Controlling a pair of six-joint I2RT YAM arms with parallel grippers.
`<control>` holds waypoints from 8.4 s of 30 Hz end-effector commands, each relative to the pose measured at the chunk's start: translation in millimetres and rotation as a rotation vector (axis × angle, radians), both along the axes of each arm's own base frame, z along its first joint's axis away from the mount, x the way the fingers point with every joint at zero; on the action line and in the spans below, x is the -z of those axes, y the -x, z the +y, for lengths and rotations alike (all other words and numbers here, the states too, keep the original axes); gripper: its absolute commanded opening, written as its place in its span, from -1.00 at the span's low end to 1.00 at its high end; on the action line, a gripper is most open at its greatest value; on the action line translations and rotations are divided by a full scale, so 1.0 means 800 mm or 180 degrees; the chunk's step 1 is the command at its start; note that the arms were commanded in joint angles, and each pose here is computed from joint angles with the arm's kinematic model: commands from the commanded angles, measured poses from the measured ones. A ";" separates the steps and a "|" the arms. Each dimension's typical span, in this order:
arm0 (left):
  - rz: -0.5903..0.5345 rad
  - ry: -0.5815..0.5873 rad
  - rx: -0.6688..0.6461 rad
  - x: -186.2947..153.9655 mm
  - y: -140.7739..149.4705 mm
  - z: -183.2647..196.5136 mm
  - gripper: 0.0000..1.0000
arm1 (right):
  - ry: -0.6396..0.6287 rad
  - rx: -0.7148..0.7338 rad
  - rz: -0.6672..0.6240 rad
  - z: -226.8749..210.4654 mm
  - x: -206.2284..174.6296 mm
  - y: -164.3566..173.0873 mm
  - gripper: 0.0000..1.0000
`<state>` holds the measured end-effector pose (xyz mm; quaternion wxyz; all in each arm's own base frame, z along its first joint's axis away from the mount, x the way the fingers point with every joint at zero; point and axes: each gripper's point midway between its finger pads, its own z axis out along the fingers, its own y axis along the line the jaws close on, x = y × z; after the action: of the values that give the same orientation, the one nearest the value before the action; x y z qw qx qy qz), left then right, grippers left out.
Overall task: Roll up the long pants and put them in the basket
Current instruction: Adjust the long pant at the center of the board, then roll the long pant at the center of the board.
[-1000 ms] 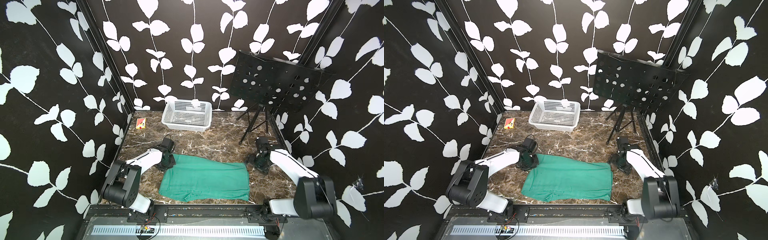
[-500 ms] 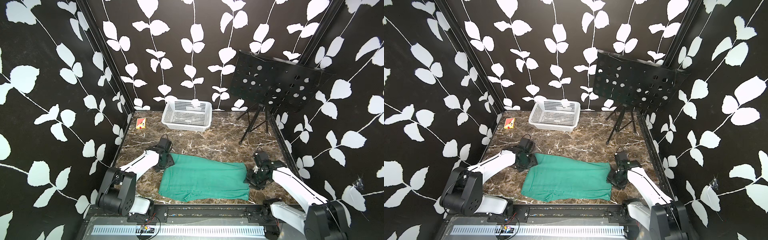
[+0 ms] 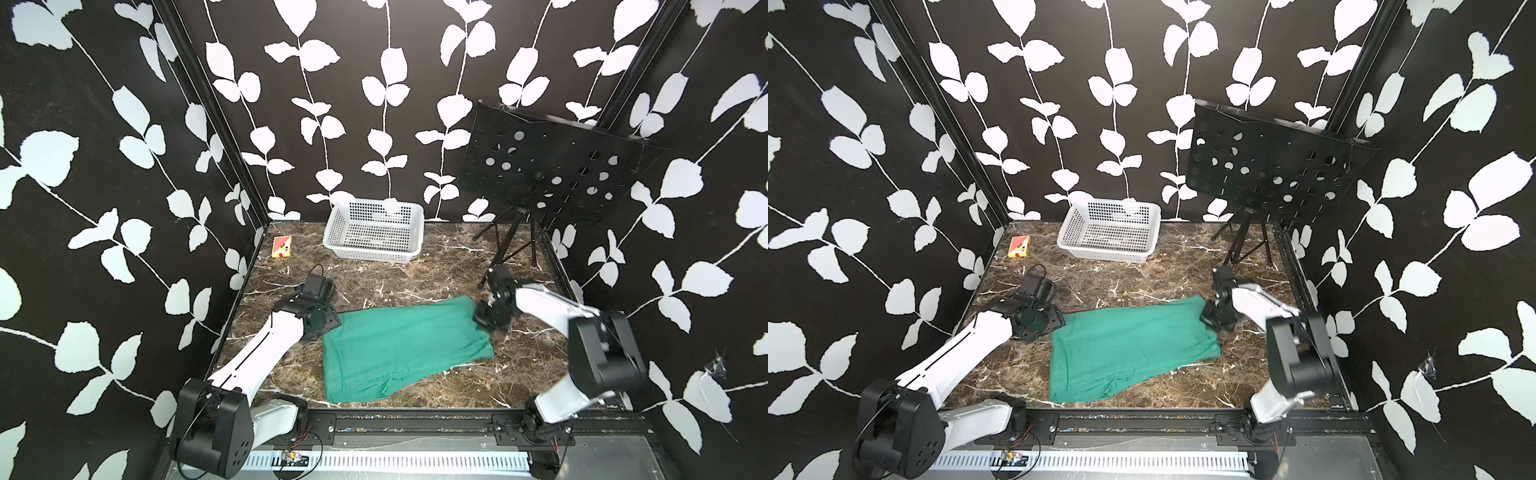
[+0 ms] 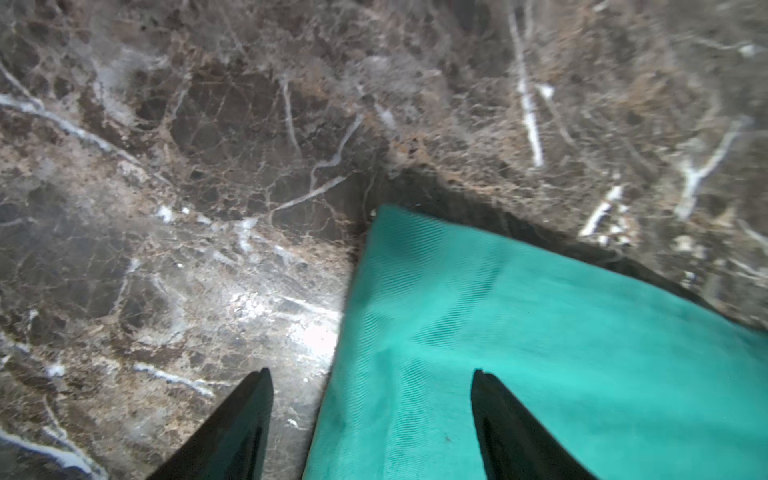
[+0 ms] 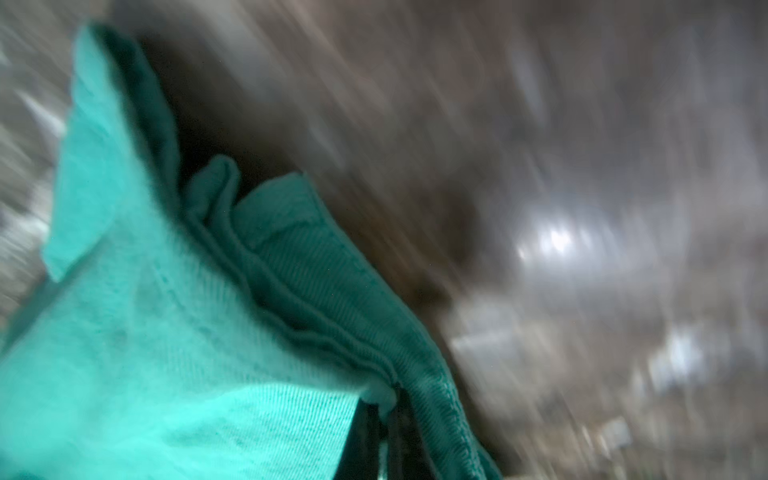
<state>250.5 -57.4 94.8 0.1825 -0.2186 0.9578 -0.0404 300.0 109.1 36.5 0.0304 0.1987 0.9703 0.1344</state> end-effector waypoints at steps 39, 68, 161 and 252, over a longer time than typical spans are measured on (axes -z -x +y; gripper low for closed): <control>-0.0198 0.0756 0.0534 0.015 0.009 -0.120 0.19 | -0.0696 0.0541 -0.0931 0.058 0.003 -0.078 -1.00; -0.0346 0.0549 -0.0023 0.021 0.021 -0.105 0.12 | -0.1175 -0.0137 -0.0689 0.192 -0.032 0.058 0.68; -0.0229 0.1796 -0.0747 0.068 0.075 -0.140 -0.33 | -0.0060 -0.4663 -0.2513 0.318 -0.019 0.252 -1.00; 0.0539 0.1406 -0.0229 0.097 0.097 -0.170 -0.69 | 0.0546 -0.3950 -0.2814 0.227 -0.065 0.192 0.24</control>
<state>181.8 -202.5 23.9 0.0664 -0.2807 0.9242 -0.2502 142.2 311.8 106.4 0.2685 -0.3751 0.8516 0.2488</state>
